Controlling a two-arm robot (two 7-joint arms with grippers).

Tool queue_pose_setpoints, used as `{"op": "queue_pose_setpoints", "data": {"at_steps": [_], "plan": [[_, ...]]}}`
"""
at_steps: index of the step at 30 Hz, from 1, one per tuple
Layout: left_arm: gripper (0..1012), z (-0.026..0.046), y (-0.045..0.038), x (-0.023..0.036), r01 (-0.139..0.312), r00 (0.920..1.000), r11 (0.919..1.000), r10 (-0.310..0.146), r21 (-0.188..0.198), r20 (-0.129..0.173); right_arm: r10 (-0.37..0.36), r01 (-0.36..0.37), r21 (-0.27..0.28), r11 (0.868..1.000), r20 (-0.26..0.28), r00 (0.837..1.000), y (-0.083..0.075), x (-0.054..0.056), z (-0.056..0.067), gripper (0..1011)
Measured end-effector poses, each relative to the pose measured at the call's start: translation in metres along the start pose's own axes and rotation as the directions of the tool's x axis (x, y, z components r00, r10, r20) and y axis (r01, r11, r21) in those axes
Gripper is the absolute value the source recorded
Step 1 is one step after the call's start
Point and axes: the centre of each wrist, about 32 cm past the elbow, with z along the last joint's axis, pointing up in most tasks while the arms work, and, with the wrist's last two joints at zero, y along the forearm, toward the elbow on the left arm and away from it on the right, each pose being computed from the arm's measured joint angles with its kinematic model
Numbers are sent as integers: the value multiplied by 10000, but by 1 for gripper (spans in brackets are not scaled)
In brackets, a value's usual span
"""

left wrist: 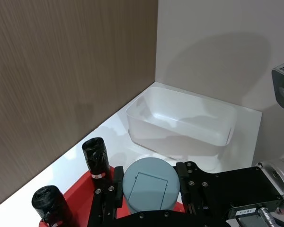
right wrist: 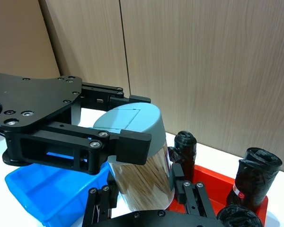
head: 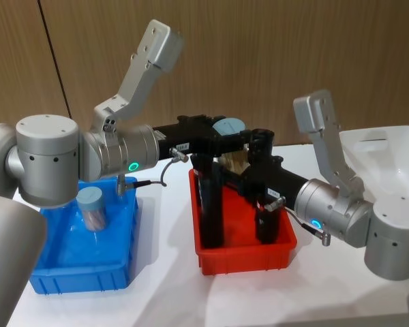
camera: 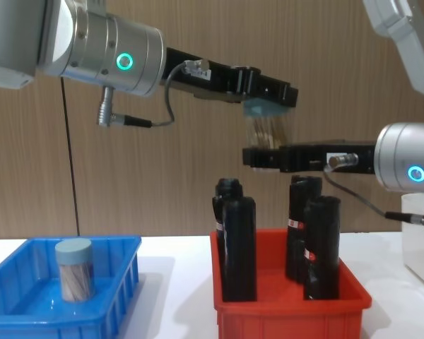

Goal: Pick the cotton swabs from the blue box and place them into the white box.

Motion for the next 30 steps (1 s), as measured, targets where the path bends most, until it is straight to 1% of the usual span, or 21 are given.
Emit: {"op": "queue_pose_setpoints", "data": {"at_steps": [5,7,8,11,14,15,18,27,30], "plan": [[670,0,1,0,-1,10000,10000,1,-7,1,7,-7,17,10000,12,10000,12,1,7,668],[708,-1,-2,-2,20,10000,10000,-20,3,-7,1,-1,50,10000,19,10000,15,1,14,668],[765,-1,-2,-2,21,10000,10000,-21,3,-8,-4,4,57,10000,22,10000,16,2,16,668],[850,-1,-2,-2,23,10000,10000,-23,2,-8,5,-5,80,10000,25,10000,19,2,20,668],[908,-1,-2,-2,23,10000,10000,-23,3,-8,11,-11,101,9999,19,10000,21,0,23,668],[957,-1,-2,-2,22,10000,10000,-22,2,-8,14,-14,107,9999,13,10000,21,0,23,668],[1002,-1,-2,-2,22,10000,10000,-22,2,-7,26,-26,136,9999,-12,10000,21,-1,26,668],[999,-1,-1,-1,20,10000,10000,-20,1,-6,2,-1,198,9998,-38,10000,19,-3,33,668],[1000,-1,-1,-1,21,10000,10000,-21,1,-7,-112,113,196,9997,-55,9999,11,3,22,668]]}}
